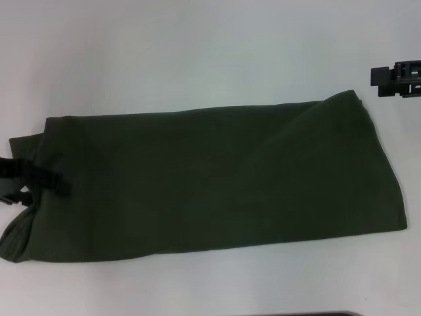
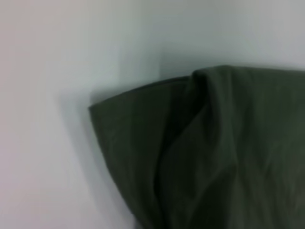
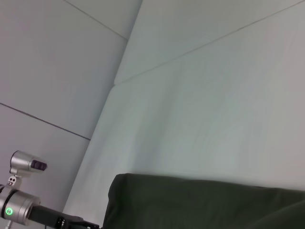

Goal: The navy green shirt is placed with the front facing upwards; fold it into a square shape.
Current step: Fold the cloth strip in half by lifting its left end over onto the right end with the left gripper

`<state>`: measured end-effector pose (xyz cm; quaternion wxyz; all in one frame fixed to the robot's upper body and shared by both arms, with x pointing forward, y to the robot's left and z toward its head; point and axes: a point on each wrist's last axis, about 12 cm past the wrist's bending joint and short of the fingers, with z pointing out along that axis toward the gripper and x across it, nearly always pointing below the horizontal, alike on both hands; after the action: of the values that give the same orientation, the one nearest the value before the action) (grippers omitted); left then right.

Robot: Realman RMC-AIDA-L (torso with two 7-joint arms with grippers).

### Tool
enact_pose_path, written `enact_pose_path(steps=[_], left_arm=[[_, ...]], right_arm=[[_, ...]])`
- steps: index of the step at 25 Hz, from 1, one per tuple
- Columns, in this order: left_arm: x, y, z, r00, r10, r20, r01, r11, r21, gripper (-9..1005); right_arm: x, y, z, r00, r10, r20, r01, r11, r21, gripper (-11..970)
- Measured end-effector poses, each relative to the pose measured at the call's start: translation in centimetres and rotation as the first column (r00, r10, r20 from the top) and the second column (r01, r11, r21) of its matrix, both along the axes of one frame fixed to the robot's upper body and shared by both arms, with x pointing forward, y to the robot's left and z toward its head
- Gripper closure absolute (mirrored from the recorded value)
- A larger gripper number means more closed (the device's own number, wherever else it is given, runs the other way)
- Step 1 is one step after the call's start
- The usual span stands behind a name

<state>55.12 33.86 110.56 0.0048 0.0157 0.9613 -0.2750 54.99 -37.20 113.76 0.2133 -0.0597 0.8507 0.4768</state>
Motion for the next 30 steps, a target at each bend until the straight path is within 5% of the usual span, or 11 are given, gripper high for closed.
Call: enact_pose_path(steps=[12,22,25,30], left_arm=[[0.7,-0.6,0.6,1.000,0.015,0.026,-0.015,1.000,-0.006,186],[0.9,-1.3,1.0,0.999,-0.020,0.025,0.021,1.000,-0.023,596],[1.0,-2.0,1.1,0.999,-0.032,0.037,0.032,0.999,-0.019,831],[1.1,-2.8,1.5,0.997,-0.056,0.055,0.056,0.998,-0.004,954]], right_arm=[[0.0,-0.2,0.1,1.000,-0.006,0.006,0.006,1.000,-0.001,240],[-0.1,-0.5,0.1,1.000,-0.014,0.005,0.014,1.000,-0.002,241],[-0.1,-0.6,0.1,1.000,-0.015,0.004,0.015,1.000,-0.001,242],[-0.1,-0.6,0.2,1.000,-0.017,0.001,0.017,1.000,0.001,243]])
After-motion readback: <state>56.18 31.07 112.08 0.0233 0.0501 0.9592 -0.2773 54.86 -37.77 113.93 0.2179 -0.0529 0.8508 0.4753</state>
